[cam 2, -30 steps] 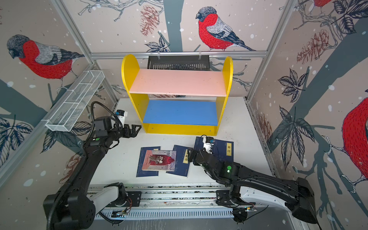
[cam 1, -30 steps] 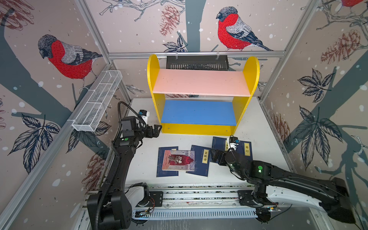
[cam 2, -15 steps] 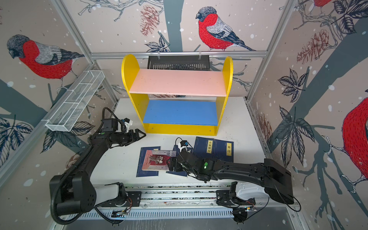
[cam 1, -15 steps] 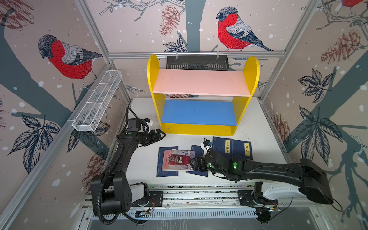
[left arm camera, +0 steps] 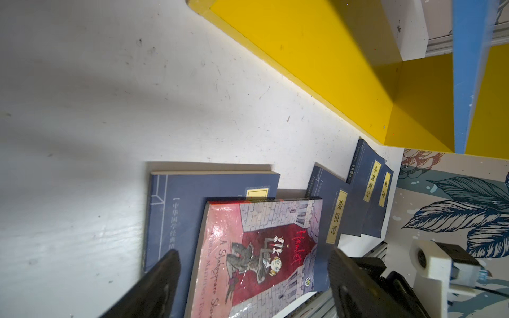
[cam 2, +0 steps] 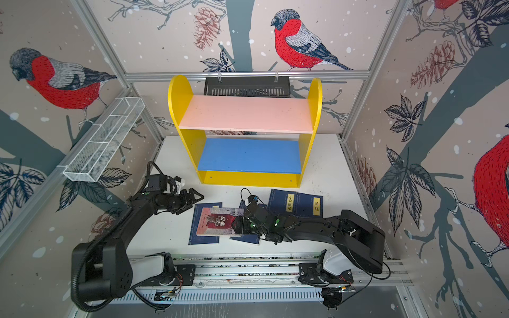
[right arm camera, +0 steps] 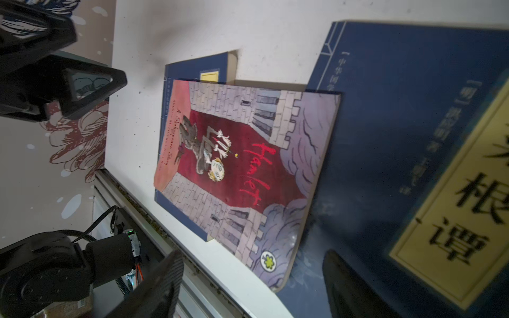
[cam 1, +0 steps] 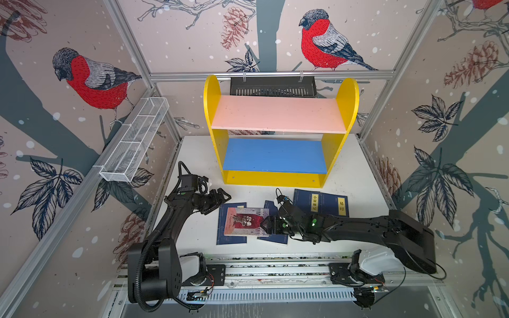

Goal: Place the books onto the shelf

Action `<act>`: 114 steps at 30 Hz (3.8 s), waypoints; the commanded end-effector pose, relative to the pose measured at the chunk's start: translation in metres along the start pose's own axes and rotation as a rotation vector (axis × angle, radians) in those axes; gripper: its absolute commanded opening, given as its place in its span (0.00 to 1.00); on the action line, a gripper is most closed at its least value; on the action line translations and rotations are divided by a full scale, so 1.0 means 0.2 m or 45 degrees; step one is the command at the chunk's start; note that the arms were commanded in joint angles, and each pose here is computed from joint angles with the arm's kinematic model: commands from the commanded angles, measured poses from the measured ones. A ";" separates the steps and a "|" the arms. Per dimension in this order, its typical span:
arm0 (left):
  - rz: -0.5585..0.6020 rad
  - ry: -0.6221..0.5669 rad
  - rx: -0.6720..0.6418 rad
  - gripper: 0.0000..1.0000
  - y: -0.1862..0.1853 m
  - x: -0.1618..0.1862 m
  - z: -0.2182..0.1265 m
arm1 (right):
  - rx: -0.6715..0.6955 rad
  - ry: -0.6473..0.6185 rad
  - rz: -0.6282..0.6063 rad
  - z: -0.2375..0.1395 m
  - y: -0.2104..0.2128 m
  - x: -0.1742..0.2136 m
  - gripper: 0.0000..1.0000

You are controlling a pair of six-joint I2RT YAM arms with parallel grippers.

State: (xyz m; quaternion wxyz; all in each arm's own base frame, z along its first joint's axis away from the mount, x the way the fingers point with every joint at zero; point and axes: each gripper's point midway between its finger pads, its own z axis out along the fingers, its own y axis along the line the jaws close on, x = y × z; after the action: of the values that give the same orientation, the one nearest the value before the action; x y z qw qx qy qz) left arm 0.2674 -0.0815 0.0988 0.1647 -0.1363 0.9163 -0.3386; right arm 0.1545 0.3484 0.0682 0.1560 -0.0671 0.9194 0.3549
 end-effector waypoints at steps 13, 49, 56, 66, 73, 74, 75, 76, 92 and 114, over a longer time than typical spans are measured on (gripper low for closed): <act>0.098 0.055 0.017 0.82 -0.06 0.10 0.09 | -0.114 0.081 0.078 0.14 0.00 0.01 0.68; 0.026 0.118 -0.084 0.81 0.06 0.11 0.18 | -0.313 0.106 0.138 0.02 0.28 0.21 0.64; 0.011 0.135 -0.077 0.81 0.07 0.13 0.19 | -0.335 0.181 0.126 0.17 0.33 0.23 0.65; 0.018 0.129 -0.072 0.81 0.06 0.13 0.19 | -0.308 0.163 0.177 0.25 0.26 0.16 0.65; 0.036 0.108 -0.061 0.81 0.05 0.12 0.17 | -0.268 0.092 0.199 0.27 0.23 0.04 0.66; 0.041 0.097 -0.061 0.81 0.04 0.11 0.17 | -0.263 0.083 0.198 0.27 0.23 0.02 0.66; 0.053 0.080 -0.058 0.81 0.03 0.10 0.15 | -0.257 0.076 0.197 0.28 0.23 0.00 0.66; 0.072 0.062 -0.054 0.81 0.02 0.09 0.14 | -0.254 0.070 0.197 0.28 0.23 -0.02 0.67; 0.244 -0.048 -0.088 0.78 -0.05 -0.11 0.12 | -0.203 0.074 0.229 0.35 0.24 -0.02 0.69; 0.154 0.130 -0.147 0.75 0.10 -0.03 0.28 | -0.232 -0.033 0.407 0.40 0.14 -0.11 0.71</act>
State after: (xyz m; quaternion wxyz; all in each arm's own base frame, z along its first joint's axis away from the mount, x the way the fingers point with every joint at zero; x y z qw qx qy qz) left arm 0.2978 -0.0963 0.0499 0.1428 -0.0751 0.9454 -0.2832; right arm 0.1821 0.4298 0.0445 0.0983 0.0410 0.8800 0.4629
